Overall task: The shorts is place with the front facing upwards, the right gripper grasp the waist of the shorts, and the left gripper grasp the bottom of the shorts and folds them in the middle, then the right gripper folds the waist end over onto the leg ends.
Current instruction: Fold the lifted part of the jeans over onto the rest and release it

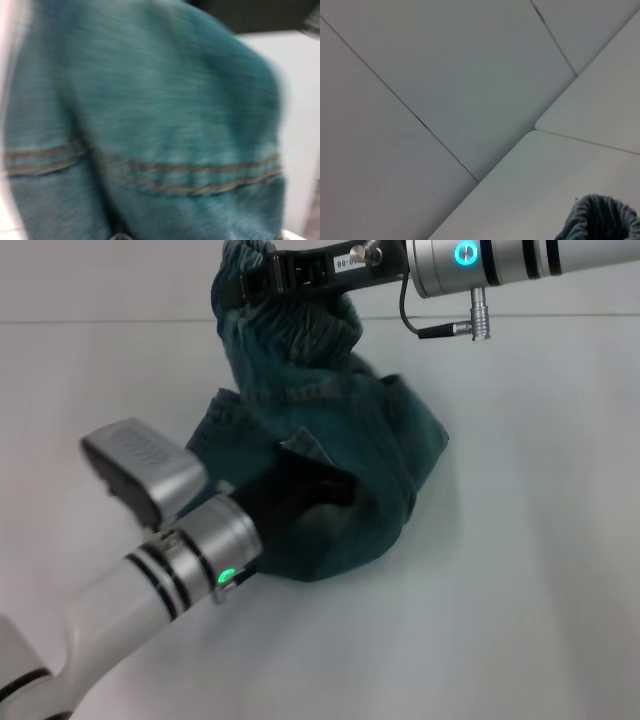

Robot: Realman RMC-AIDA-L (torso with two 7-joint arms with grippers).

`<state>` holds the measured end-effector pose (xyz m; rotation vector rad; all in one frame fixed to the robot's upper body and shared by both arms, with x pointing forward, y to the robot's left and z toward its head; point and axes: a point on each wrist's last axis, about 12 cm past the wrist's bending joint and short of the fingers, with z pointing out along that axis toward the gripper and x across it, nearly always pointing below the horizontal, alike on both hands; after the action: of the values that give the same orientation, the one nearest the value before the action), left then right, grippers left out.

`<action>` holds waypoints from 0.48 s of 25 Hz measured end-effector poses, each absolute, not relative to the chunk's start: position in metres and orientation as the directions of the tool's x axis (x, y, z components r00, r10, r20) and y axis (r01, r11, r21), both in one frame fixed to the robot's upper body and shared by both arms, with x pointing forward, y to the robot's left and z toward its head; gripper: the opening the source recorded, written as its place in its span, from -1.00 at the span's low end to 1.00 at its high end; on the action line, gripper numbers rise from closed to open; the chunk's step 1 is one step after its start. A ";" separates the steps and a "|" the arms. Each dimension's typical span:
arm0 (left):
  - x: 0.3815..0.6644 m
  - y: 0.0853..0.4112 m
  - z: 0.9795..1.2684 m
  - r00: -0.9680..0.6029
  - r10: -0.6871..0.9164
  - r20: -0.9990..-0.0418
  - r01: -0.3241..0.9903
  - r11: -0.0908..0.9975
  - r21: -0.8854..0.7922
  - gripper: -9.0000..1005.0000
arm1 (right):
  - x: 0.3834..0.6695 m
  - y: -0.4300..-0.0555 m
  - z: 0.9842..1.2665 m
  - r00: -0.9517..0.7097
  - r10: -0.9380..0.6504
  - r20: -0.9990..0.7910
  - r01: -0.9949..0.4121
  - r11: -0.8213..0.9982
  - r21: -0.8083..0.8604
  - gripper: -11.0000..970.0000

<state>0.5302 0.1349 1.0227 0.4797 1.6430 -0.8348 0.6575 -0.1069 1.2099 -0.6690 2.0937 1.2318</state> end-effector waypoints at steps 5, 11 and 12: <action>0.525 0.154 1.015 -0.248 -0.163 -0.955 0.638 0.715 -0.287 -0.93 | 0.655 -0.106 1.206 -0.688 -0.118 -0.716 -0.684 0.436 0.585 -0.78; 0.518 0.157 1.011 -0.259 -0.167 -0.952 0.634 0.714 -0.297 -0.92 | 0.654 -0.106 1.205 -0.689 -0.118 -0.715 -0.684 0.433 0.587 -0.78; 0.517 0.157 1.011 -0.259 -0.166 -0.952 0.639 0.709 -0.297 -0.92 | 0.654 -0.107 1.205 -0.689 -0.115 -0.715 -0.683 0.433 0.589 -0.78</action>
<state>0.5167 0.1569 1.0108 0.3857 1.6679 -0.8007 0.6542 -0.1070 1.2047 -0.6692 2.0954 1.2433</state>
